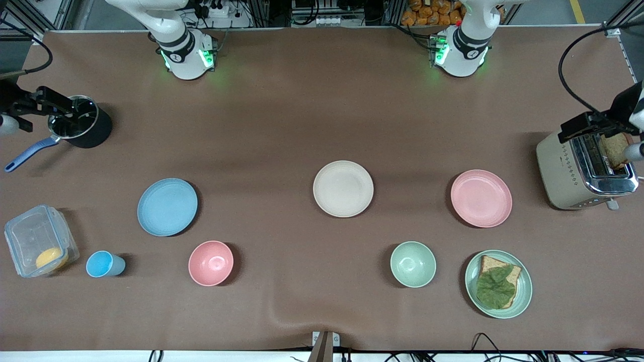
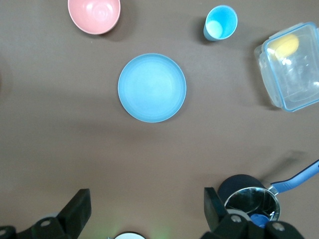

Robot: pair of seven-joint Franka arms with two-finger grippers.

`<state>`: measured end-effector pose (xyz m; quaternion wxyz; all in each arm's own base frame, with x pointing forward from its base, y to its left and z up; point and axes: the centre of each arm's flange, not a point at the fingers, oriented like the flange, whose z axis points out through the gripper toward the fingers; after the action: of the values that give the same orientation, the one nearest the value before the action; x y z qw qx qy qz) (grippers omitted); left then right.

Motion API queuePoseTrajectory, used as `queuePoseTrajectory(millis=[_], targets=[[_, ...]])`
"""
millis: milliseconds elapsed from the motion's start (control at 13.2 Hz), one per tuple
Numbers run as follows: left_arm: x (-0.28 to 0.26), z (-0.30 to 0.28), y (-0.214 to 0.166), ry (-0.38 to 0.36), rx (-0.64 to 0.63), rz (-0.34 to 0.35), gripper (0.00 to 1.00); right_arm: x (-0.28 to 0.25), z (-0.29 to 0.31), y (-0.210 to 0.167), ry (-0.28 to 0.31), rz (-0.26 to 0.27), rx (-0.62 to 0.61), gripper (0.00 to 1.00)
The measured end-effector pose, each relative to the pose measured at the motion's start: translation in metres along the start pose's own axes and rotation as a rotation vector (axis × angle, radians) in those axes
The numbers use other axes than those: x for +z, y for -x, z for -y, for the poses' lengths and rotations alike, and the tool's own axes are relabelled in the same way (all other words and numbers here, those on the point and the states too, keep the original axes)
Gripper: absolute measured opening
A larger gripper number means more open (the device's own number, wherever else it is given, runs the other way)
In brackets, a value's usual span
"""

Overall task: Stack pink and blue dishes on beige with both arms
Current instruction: 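Reach the blue plate with the right gripper while the left gripper reaches pink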

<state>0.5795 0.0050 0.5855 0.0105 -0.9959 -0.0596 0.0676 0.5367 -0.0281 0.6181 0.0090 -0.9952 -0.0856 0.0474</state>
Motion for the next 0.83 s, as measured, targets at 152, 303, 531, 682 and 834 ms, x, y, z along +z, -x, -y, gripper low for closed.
queuePoseTrajectory(millis=[152,303,531,682,834], targets=[[0.047,0.012,-0.029,0.002,-0.023,0.056,1.0,0.023,-0.007,-0.006,-0.002,0.006,0.01,1.0],[0.097,0.019,-0.056,0.009,-0.037,0.046,1.0,0.063,-0.021,-0.016,-0.006,0.011,0.03,1.0],[0.16,0.016,-0.068,0.014,-0.035,0.014,1.0,0.138,-0.044,-0.046,-0.015,0.036,0.056,1.0],[0.191,0.014,-0.067,0.014,-0.032,0.024,1.0,0.186,-0.057,-0.065,-0.022,0.057,0.067,1.0],[0.229,0.013,-0.065,0.017,-0.03,0.006,1.0,0.232,-0.063,-0.082,-0.03,0.084,0.069,1.0]])
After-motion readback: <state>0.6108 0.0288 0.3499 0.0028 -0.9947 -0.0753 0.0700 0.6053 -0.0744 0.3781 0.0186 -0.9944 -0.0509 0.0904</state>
